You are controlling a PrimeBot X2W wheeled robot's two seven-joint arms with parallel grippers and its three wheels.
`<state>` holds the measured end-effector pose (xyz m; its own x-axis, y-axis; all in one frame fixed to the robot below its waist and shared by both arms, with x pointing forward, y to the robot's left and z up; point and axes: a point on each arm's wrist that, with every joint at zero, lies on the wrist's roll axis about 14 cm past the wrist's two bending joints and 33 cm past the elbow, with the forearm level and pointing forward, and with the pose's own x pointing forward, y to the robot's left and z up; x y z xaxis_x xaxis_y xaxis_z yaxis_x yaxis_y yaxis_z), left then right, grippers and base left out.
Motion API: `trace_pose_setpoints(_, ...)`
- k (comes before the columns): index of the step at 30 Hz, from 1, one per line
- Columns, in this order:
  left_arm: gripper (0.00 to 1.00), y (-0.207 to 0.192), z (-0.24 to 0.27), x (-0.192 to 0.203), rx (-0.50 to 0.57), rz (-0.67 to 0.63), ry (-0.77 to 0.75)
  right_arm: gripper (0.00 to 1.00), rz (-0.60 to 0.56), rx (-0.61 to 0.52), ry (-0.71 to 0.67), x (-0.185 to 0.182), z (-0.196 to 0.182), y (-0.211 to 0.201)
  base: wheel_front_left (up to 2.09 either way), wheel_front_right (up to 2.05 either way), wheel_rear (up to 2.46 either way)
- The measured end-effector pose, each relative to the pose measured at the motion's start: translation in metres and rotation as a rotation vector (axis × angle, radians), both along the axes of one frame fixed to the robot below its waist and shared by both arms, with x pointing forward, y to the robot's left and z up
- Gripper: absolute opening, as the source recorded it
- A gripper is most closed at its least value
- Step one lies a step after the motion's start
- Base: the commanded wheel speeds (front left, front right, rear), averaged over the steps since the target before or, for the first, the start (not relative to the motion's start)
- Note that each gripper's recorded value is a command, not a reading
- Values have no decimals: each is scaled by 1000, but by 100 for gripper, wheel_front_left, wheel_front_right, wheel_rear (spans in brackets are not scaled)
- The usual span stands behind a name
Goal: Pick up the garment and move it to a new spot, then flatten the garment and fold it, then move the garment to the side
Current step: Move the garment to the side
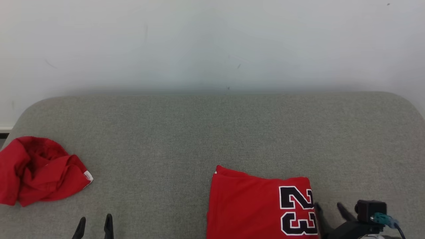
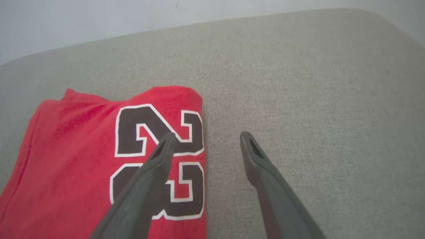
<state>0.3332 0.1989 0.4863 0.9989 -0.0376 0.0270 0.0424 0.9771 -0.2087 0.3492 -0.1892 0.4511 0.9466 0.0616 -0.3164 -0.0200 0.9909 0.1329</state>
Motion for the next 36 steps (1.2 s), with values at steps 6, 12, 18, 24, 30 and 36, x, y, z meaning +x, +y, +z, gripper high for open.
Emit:
trace_pose_setpoints(6, 100, 0, -3, 1, -3, 2, 10, 100, 3, 1, 294, -15, -33, -5, 0, 0, 0)
trace_pose_setpoints(12, 100, 0, -5, 1, -4, 5, 16, 100, 31, 23, 352, -6, -34, 3, 0, 0, 0)
trace_pose_setpoints(18, 100, 3, -3, 4, -5, 14, 13, 100, 61, 32, 474, -6, -58, 12, 0, 0, 0)
trace_pose_setpoints(24, 100, 9, -9, 3, -9, 33, 32, 100, 116, 25, 555, -3, -74, 28, 0, 0, 0)
trace_pose_setpoints(30, 100, 11, -12, 3, -10, 42, 43, 0, 138, -5, 546, 8, -75, 34, 0, 0, 0)
trace_pose_setpoints(36, 100, 5, -2, 16, -3, 18, 9, 0, 131, -49, 453, 43, -51, 29, 0, 0, 0)
